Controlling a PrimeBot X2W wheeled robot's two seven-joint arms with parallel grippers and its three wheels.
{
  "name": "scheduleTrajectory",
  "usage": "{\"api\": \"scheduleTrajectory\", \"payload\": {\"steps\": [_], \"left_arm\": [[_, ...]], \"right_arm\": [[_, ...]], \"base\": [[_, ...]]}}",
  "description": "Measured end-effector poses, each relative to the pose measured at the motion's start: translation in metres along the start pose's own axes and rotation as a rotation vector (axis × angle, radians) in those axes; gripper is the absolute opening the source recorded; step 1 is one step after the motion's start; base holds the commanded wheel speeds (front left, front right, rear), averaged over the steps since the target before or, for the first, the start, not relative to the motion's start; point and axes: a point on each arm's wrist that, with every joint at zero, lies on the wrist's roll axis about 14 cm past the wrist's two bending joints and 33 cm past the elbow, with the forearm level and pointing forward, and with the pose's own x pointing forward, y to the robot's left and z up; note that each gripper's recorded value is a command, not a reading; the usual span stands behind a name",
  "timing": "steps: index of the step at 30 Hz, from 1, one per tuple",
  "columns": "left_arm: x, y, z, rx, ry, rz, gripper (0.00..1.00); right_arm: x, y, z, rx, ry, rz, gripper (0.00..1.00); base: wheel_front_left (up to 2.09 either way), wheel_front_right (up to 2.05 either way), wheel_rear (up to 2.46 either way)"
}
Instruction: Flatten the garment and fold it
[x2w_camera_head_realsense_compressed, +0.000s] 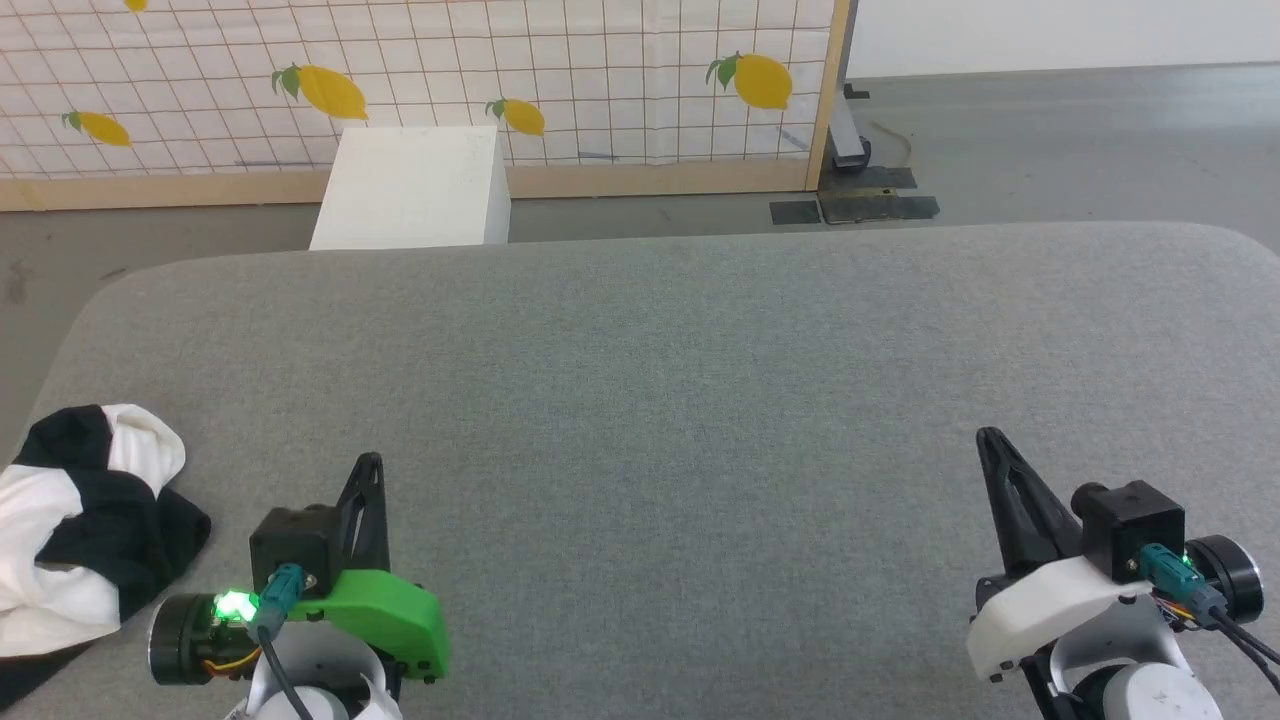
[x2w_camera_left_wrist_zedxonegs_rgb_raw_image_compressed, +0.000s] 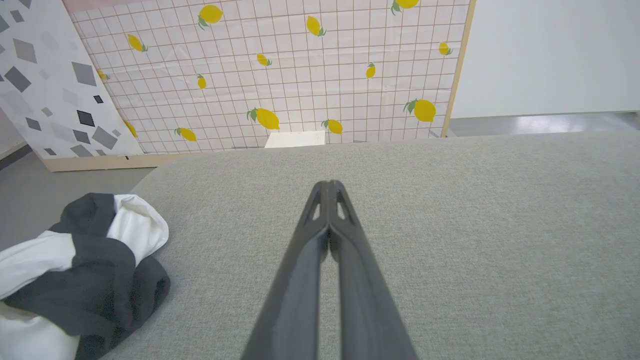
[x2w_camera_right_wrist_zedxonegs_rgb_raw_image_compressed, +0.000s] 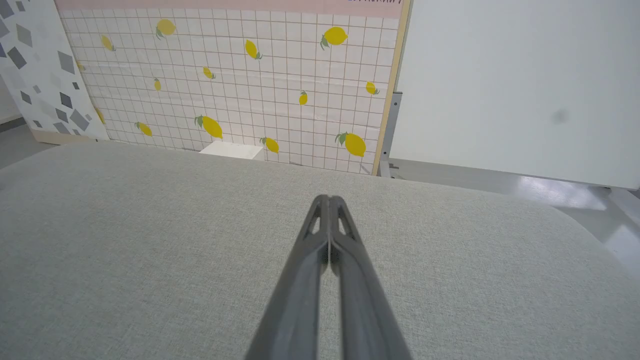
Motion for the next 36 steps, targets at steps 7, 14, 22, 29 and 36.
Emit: {"api": "scheduleTrajectory", "payload": {"steps": [7,14,22,29,36], "left_arm": [[0.0000,-0.0001,0.0000,0.000,0.000,0.000,0.00],[0.0000,-0.0001,0.0000,0.000,0.000,0.000,0.00],[0.0000,-0.0014,-0.0001,-0.003,0.000,-0.004,1.00],[-0.0016,-0.0014,-0.0009,-0.009,-0.002,-0.003,1.00],[-0.0069,0.0065,-0.0018,-0.016,-0.008,0.026,1.00]], "right_arm": [[0.0000,0.0000,0.0000,0.000,0.000,0.000,0.00],[0.0000,0.0000,0.0000,0.000,0.000,0.000,0.00],[0.0000,0.0000,-0.0001,0.000,0.000,0.000,1.00],[0.0012,0.0018,0.0001,0.000,-0.003,0.006,1.00],[0.0061,0.0096,0.0012,0.003,-0.014,0.031,1.00]], "base": [[0.00,0.00,0.00],[0.00,0.00,0.00],[0.00,0.00,0.00],[0.00,0.00,0.00],[0.00,0.00,0.00]]}}
